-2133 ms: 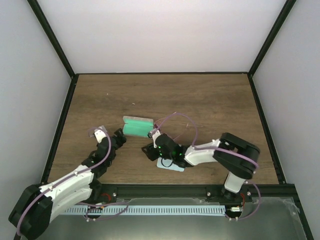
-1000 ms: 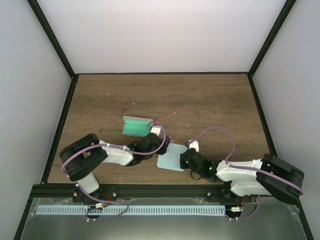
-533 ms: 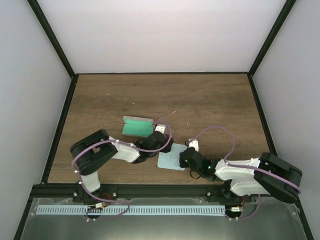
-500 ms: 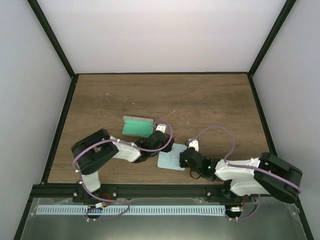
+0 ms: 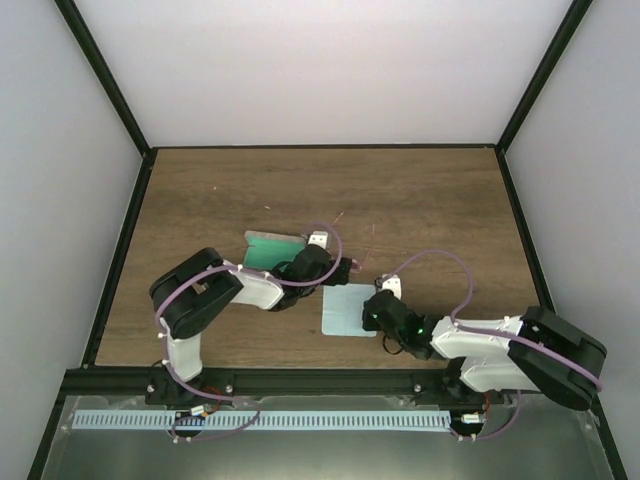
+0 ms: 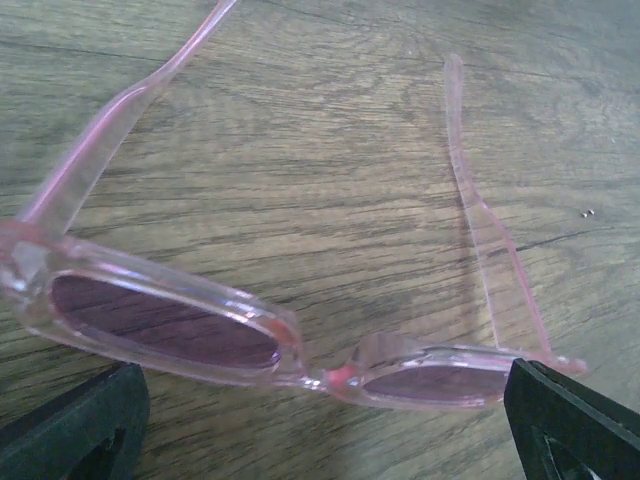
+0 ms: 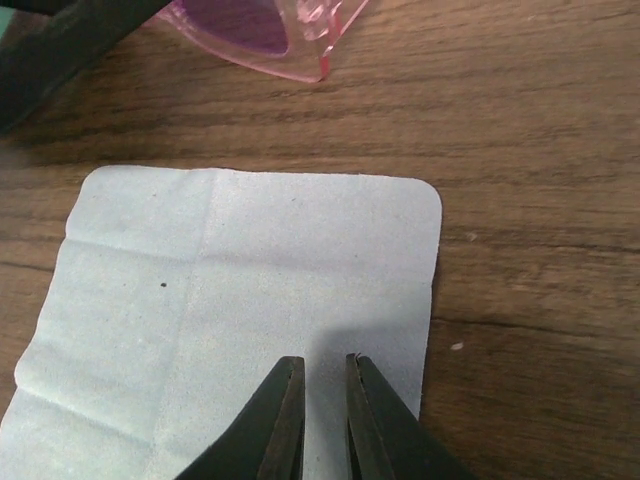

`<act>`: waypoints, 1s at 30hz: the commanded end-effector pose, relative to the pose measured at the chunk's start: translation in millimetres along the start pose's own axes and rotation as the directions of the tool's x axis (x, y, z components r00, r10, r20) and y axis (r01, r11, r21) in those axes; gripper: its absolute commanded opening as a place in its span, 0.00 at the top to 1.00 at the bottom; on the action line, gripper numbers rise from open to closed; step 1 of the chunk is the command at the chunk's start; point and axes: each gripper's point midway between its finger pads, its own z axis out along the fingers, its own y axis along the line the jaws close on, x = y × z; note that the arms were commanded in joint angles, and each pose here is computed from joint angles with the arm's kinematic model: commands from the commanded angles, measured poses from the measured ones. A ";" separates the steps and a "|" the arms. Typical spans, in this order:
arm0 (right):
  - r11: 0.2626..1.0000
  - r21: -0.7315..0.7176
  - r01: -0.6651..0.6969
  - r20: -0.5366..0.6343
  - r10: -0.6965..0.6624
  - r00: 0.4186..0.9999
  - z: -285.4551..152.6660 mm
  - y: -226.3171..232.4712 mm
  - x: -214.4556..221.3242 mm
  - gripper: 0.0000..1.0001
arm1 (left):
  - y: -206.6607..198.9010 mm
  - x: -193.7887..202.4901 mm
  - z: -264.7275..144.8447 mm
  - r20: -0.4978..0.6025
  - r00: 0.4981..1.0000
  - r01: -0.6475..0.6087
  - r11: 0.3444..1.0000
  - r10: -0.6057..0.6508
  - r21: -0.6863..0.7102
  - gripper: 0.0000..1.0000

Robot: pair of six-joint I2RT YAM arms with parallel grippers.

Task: Organize the sunglasses
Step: Move the sunglasses to the center of the board, then move the glasses cleaning cloth to the center of the board.

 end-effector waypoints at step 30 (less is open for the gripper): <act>0.997 0.069 0.015 0.011 -0.015 1.000 37.0 -2.6 -47.6 0.83 | 10.1 -4.9 -19.2 0.024 0.999 -0.036 0.999 0.036 -0.007 0.00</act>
